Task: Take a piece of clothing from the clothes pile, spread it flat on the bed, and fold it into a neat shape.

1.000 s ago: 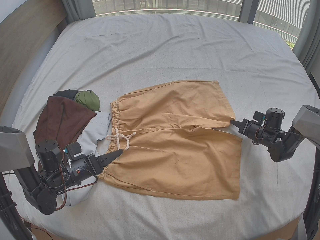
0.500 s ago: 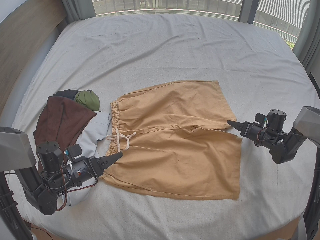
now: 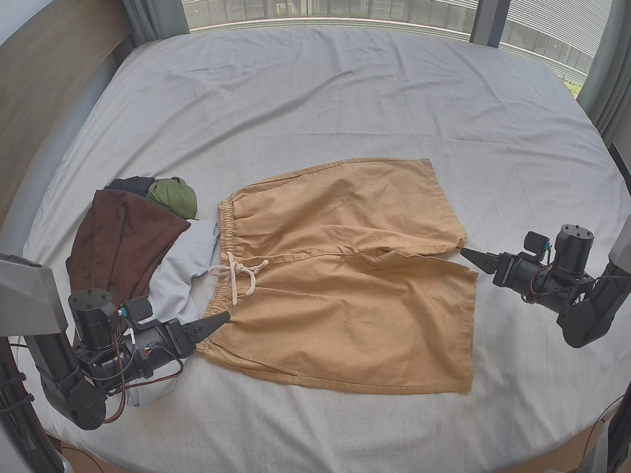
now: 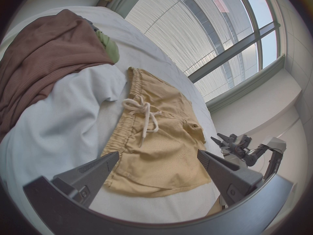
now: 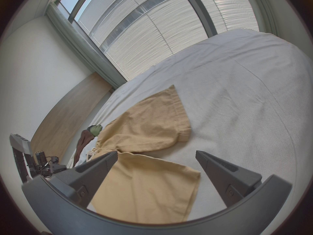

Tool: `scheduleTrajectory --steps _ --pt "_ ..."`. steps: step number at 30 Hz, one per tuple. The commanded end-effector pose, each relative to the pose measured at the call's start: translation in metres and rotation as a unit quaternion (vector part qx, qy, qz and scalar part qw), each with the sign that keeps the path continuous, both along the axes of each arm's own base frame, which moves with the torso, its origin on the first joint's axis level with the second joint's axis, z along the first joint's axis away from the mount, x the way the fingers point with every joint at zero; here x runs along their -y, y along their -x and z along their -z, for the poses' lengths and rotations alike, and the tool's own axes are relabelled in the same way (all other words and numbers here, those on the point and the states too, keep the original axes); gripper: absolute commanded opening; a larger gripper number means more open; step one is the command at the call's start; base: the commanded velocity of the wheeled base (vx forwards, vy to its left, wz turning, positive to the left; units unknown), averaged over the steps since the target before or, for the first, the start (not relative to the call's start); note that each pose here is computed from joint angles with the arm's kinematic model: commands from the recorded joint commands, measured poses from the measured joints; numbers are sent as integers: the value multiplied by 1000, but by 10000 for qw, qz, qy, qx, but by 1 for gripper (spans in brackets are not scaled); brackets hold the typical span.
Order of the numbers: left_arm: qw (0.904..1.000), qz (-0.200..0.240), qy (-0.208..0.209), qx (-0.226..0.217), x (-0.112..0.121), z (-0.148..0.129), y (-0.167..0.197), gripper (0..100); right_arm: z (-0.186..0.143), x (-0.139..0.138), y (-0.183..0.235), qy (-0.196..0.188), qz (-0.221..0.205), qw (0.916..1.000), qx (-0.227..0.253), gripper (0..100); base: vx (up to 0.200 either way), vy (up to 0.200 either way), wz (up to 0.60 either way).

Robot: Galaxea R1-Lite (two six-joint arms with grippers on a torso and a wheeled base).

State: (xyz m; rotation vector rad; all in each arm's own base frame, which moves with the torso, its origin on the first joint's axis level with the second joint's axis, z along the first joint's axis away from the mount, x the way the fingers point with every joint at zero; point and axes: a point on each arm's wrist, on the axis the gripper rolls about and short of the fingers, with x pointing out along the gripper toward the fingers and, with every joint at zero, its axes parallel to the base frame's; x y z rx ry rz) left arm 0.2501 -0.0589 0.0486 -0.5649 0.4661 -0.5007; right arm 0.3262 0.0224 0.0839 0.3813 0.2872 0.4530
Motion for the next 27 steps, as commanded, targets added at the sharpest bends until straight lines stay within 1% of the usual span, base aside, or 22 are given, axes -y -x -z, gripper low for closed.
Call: scheduleTrajectory --steps 1,6,10,18,19,27 --pt "9995 -127 -139 -259 -8 12 3 100 -14 -5 13 -6 -90 9996 250 100 0 0 0" --pt "9979 -247 -347 -493 -19 26 6 100 -12 -3 15 -6 -60 9997 235 100 0 0 0" --pt "9970 -238 -381 -629 -19 33 6 100 -11 -2 13 -7 -52 9996 281 100 0 0 0" --pt "9962 -212 -396 -742 -18 39 5 100 -10 -3 14 -9 -60 9995 304 100 0 0 0" --pt "9957 -199 -430 -793 -17 44 3 100 -10 -4 14 -8 -75 9996 288 100 0 0 0" --pt "9968 -172 -377 -685 -15 43 -4 100 -4 -5 14 -6 -98 9997 227 100 0 0 0"
